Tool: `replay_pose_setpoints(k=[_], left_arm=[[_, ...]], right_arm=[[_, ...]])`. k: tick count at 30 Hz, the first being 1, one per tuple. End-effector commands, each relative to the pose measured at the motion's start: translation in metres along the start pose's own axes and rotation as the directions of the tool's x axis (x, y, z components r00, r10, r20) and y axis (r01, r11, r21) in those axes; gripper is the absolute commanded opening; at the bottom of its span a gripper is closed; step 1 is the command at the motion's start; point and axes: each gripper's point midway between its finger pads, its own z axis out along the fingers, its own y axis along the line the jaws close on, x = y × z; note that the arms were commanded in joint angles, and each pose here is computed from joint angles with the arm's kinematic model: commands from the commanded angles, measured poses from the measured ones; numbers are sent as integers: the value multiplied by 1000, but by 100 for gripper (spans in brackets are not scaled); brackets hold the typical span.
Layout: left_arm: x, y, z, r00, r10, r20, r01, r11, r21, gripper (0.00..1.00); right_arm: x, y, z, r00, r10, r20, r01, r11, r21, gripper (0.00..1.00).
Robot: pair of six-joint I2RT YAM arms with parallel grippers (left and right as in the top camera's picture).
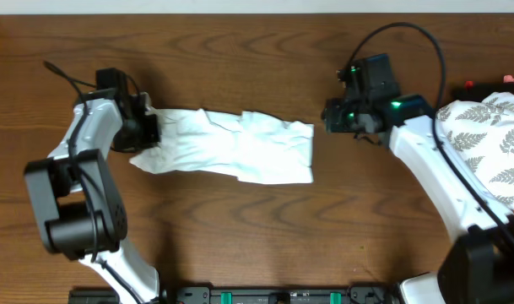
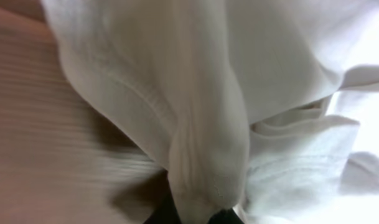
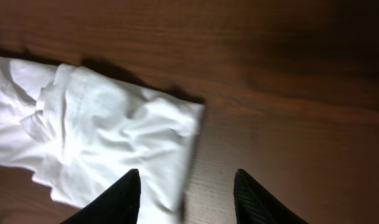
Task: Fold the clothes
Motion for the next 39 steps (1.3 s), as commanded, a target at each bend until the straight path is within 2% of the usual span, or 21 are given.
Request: replay_pose_setpoints(k=[1,6,10,14,19,25,32,39], left_arm=[[-12,33,-29,992,-67,104,81,988,-135,6],[-25,70,-60,971,-102,218,160,950,-269,6],[-34,83,-80,950,-109,294,201,931,-305,6],[-39,98,-106,928,-94,362,244,885,-397,6],[-43,91,-134,902,-70,426,254,883,-394,6],[-47,42,-157,883,44,467,155,913,-378,6],[-29,-40,-144,891,272,363,-97,896,-433,6],[1,-117,-124,854,430,292,-288,859,-424,6]], right_arm=[[-6,-19,-16,999,26,21,-27,999,25,46],[1,-49,-30,996,91,-3,-91,993,69,44],[8,-63,-33,993,111,-31,-108,990,95,43],[10,-70,-35,992,123,-40,-118,988,104,43],[11,-75,-36,990,136,-45,-131,985,111,42],[17,-76,-36,988,143,-65,-134,984,117,42],[20,-76,-37,986,147,-78,-137,983,121,41],[24,-76,-37,984,149,-92,-137,983,124,41]])
